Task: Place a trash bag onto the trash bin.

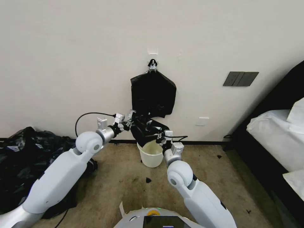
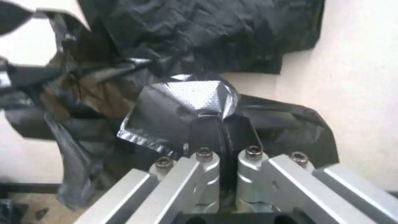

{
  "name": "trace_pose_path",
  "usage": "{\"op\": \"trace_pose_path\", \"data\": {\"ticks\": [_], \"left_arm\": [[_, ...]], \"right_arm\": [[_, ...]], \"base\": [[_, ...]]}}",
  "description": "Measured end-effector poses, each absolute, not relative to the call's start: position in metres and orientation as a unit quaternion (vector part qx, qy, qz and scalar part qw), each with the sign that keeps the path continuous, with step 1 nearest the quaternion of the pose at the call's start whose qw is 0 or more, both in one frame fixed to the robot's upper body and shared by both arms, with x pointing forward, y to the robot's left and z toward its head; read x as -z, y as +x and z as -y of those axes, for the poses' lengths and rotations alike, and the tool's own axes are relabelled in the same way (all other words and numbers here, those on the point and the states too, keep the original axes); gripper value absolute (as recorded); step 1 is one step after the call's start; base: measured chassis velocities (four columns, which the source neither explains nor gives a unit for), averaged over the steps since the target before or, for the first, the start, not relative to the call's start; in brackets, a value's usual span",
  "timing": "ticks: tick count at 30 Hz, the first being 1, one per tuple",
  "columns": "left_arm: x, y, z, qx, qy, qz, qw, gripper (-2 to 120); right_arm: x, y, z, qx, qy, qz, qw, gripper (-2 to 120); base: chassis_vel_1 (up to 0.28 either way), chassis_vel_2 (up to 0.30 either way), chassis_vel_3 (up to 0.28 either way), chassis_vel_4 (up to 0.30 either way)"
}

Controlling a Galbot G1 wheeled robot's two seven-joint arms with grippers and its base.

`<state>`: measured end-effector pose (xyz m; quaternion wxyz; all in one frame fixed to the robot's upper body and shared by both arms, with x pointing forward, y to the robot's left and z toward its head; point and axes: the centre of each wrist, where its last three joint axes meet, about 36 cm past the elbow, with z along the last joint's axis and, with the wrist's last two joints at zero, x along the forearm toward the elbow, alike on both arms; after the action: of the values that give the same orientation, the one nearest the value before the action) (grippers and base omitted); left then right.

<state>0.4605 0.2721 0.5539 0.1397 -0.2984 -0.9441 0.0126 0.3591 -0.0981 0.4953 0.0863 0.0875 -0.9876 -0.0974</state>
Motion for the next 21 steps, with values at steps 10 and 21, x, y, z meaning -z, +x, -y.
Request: {"op": "trace_pose_path", "data": {"ticks": [10, 21], "left_arm": [[-0.516, 0.469, -0.254, 0.033, -0.288, 0.94, 0.179, 0], [-0.471, 0.46, -0.233, 0.039, -0.289, 0.936, 0.198, 0]], "right_arm": [[-0.462, 0.395, 0.093, 0.114, 0.047, 0.978, 0.168, 0], [-0.431, 0.419, 0.084, 0.097, 0.002, 0.979, 0.181, 0]], "base": [[0.0, 0.0, 0.0, 0.0], [0.0, 0.0, 0.0, 0.0]]}}
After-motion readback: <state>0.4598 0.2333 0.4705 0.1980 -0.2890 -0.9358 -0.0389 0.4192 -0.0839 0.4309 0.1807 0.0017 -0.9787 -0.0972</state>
